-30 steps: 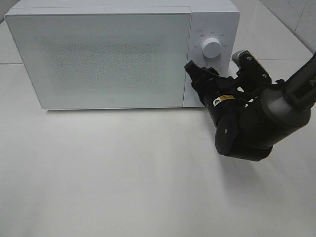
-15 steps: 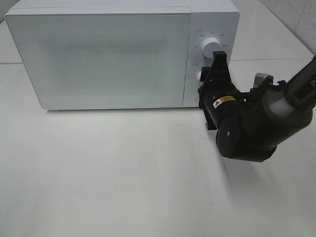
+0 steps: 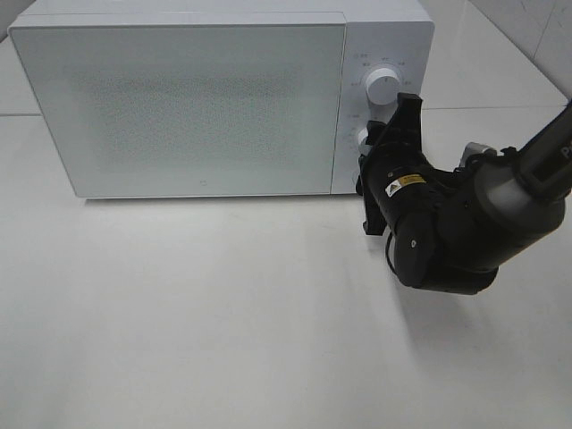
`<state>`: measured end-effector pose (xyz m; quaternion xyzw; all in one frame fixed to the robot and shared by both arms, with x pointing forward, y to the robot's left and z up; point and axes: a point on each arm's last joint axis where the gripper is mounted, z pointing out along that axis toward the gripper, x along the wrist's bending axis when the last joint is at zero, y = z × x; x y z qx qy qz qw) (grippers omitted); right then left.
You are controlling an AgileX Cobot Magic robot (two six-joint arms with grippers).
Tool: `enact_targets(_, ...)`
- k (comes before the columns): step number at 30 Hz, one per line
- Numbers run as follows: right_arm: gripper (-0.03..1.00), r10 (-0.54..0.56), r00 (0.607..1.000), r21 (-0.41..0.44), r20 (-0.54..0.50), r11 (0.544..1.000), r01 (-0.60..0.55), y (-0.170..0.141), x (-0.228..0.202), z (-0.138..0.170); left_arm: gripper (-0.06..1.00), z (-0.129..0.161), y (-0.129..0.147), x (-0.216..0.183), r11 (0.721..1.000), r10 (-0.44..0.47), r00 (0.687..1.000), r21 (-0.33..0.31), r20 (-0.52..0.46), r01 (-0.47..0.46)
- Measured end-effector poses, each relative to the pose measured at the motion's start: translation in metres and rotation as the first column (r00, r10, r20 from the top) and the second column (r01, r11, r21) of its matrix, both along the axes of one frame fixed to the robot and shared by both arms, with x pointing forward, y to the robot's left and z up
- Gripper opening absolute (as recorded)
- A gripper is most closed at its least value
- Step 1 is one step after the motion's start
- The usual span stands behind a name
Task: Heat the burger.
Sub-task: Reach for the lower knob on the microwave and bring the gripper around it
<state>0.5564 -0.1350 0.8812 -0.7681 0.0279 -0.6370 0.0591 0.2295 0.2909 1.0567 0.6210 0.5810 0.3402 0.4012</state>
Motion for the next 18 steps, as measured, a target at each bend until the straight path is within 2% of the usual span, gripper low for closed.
enact_targets(18,0.44,-0.008,1.0,-0.004,-0.002,1.0,0.008,-0.0008,0.0,-0.0002,0.99,0.0,0.0,0.0,1.0,0.0,1.0,0.0,0.0,0.0)
